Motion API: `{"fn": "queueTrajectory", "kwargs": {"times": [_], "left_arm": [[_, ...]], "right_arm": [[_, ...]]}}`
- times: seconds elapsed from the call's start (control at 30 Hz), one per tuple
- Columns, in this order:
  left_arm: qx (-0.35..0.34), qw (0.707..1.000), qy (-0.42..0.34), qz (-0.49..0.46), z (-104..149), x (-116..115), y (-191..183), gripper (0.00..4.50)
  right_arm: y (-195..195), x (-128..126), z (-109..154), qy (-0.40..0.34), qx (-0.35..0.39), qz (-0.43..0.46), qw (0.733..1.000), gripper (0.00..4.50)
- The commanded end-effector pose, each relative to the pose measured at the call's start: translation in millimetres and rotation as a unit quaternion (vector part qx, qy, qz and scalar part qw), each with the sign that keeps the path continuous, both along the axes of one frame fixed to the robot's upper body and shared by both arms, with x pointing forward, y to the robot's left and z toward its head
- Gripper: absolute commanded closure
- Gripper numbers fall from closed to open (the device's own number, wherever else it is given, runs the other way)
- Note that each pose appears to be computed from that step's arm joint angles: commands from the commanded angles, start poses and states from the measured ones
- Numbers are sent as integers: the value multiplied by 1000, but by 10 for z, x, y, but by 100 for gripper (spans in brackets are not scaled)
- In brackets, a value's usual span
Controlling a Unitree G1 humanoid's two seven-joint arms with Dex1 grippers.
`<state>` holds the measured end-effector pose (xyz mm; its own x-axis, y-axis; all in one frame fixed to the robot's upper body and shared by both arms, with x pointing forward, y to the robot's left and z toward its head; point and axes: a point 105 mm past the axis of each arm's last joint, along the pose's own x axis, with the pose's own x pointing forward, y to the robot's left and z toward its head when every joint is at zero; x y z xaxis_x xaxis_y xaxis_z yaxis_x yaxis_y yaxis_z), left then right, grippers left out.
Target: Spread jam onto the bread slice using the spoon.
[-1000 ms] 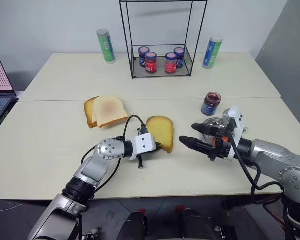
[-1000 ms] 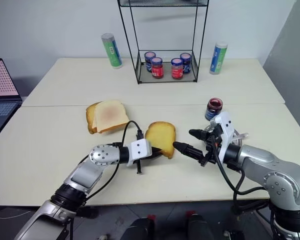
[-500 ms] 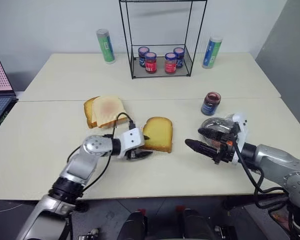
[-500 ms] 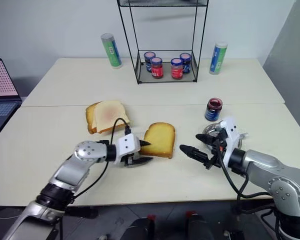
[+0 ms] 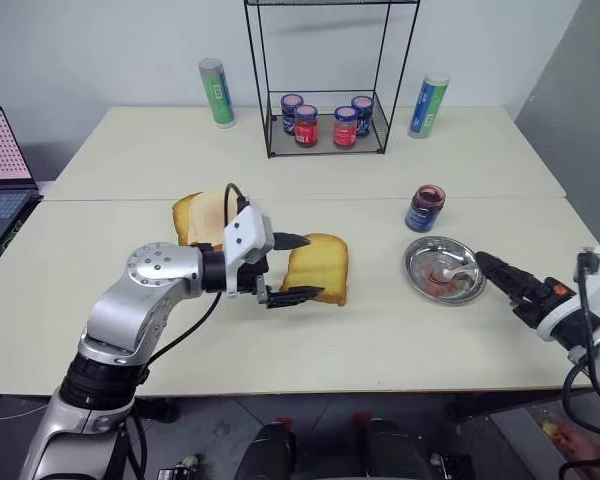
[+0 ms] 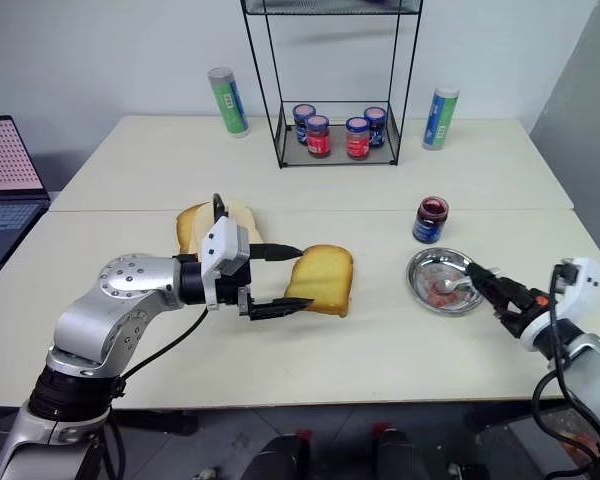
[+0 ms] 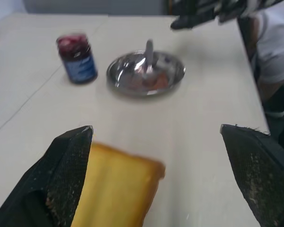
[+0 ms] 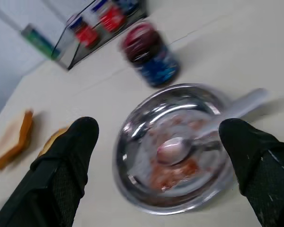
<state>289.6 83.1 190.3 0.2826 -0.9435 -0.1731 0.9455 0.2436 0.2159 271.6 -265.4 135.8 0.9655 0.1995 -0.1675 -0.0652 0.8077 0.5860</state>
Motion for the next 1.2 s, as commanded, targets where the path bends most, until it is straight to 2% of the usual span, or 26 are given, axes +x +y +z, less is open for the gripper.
{"fn": "queueTrajectory", "kwargs": {"times": [0.03,0.27,0.6,0.8,1.03,1.2], "left_arm": [[-29,999,-20,-13,128,38,-252,0],[-25,999,-26,-22,5,101,-433,0],[-25,999,-26,-24,28,102,-462,0],[-24,999,-25,-24,36,88,-458,0],[-21,999,-25,-21,42,86,-437,0],[-20,999,-27,-19,56,98,-438,0]], "right_arm": [[-187,149,-26,-9,70,-34,997,0],[-300,459,-216,4,160,-46,986,0],[-226,720,-355,14,159,-25,987,0],[-199,772,-393,17,165,-19,986,0],[-178,796,-414,18,173,-14,985,136],[-117,846,-394,14,172,-9,985,136]]}}
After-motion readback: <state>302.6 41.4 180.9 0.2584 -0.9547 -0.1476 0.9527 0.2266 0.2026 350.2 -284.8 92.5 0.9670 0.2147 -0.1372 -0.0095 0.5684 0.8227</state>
